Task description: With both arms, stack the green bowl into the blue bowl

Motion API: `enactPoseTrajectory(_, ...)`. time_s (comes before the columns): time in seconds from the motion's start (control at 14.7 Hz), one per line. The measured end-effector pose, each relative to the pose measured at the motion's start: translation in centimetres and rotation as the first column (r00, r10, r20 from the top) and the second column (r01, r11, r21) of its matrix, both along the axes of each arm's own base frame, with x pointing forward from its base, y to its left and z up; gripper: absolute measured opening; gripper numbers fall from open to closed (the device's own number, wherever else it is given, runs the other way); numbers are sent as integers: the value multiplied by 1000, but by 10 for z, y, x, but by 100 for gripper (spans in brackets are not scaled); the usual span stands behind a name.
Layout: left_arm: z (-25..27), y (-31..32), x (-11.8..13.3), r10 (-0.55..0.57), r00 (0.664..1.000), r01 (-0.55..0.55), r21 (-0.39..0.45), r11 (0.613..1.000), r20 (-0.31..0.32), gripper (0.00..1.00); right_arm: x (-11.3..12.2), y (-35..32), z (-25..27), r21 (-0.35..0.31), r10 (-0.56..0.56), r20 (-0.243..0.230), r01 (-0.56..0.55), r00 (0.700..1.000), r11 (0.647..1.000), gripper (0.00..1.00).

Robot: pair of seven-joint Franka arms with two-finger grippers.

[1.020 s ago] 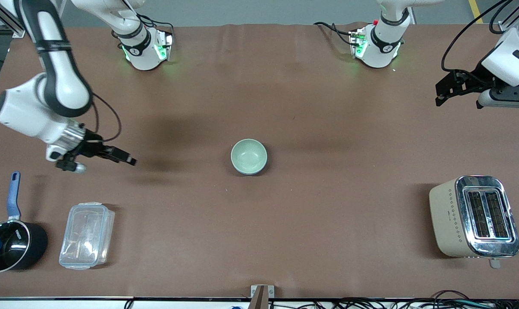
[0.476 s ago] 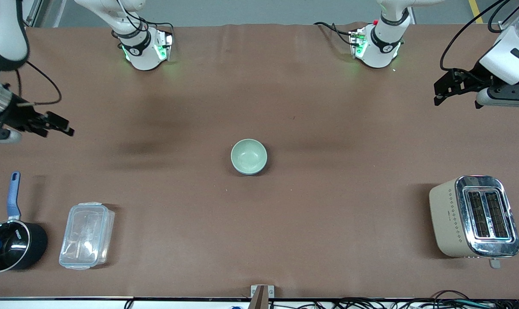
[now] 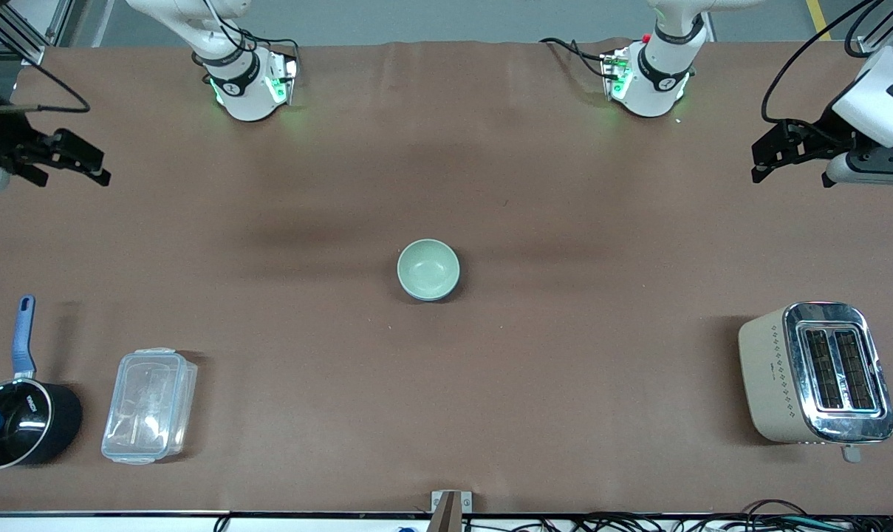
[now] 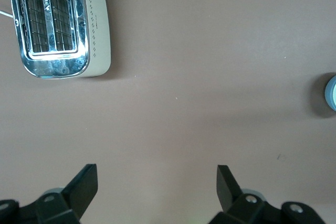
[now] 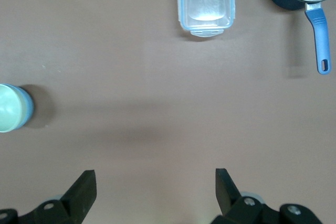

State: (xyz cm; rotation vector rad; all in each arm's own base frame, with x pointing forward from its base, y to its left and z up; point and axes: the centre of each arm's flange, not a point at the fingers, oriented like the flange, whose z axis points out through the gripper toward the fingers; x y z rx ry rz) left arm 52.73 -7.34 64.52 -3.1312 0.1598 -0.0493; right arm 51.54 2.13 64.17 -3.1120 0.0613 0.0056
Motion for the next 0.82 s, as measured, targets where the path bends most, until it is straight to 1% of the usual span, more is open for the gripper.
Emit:
enactPoseTrajectory(0.2,0,1,0,1,1000,-1,0,1000,0,100,-6,30,24,-7,-13,8,14,1000,1000,100)
enactPoseTrajectory(0.34,0,0,0,0,1000,0,0,1000,0,100,-8,32,44,-4,-16,38,16,999,1000,100)
enactPoseTrajectory(0.41,0,0,0,0,1000,0,0,1000,0,100,-8,30,49,-3,-17,45,18,999,1000,100)
enactPoseTrajectory(0.48,0,0,0,0,1000,0,0,1000,0,100,-6,29,50,-2,-19,45,19,999,1000,100)
enactPoseTrajectory(0.82,-1,0,0,0,1000,0,0,1000,-1,100,7,27,30,-2,-21,-2,21,1000,1000,100)
